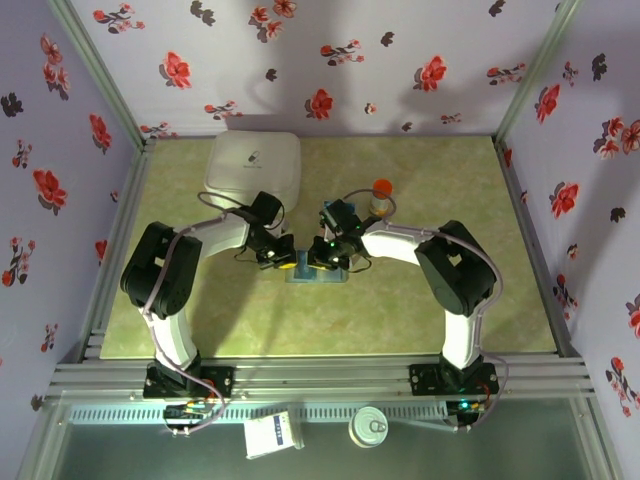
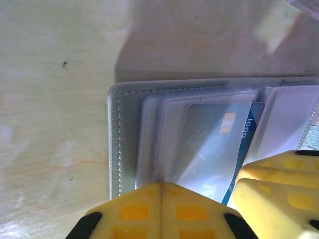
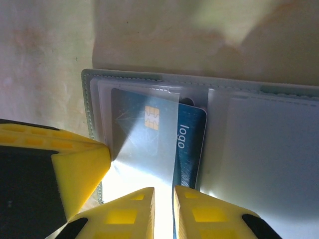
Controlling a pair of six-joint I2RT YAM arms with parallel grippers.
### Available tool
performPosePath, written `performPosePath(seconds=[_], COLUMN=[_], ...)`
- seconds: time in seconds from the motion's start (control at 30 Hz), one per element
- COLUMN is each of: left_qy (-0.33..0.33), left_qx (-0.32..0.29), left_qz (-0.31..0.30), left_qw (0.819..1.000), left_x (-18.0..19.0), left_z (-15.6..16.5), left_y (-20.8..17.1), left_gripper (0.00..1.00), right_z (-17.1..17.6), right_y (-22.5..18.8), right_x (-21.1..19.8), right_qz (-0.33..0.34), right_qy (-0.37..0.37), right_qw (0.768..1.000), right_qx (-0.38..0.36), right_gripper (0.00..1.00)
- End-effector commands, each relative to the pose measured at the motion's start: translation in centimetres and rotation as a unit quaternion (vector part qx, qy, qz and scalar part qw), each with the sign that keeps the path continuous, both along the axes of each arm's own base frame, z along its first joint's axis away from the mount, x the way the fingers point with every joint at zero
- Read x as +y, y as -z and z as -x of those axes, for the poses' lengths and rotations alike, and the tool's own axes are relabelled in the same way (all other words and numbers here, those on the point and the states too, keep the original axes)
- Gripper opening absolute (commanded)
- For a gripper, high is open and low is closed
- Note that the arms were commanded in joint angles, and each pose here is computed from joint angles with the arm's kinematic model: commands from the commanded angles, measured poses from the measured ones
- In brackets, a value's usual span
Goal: Take the credit cards out of the card holder
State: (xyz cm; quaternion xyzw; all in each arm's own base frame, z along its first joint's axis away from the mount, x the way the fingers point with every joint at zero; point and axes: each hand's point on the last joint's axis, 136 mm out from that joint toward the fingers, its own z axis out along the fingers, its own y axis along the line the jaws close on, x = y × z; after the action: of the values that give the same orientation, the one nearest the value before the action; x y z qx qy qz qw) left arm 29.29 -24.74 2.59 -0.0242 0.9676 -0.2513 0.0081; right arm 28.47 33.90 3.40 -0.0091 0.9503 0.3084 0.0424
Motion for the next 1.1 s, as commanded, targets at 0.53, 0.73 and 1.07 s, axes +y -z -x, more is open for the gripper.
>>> performPosePath(seconds=[0.53, 0.73, 1.07], left_qy=[0.001, 0.0, 0.024], left_qx=[0.009, -0.004, -0.011], left_qz=[-0.021, -0.011, -0.001], left_qw=[1.0, 1.0, 1.0], left_x=[0.9, 0.6, -1.2], left_z=[0.6, 0.2, 0.3], left_y=[0.8, -0.7, -2.5], left_gripper=[0.0, 0.0, 0.0], right_z=[-0.3, -0.1, -0.6], right_y=[1.3, 0.4, -0.4], right_x=[-1.5, -0.5, -1.0], right_qz=[0.063, 0.024, 0.031], right_qy=[-0.008, -0.01, 0.007], right_qw=[0.998, 1.0, 0.999], right_qx=[-0.011, -0.01, -0.019], right_gripper=[0.21, 0.21, 0.22])
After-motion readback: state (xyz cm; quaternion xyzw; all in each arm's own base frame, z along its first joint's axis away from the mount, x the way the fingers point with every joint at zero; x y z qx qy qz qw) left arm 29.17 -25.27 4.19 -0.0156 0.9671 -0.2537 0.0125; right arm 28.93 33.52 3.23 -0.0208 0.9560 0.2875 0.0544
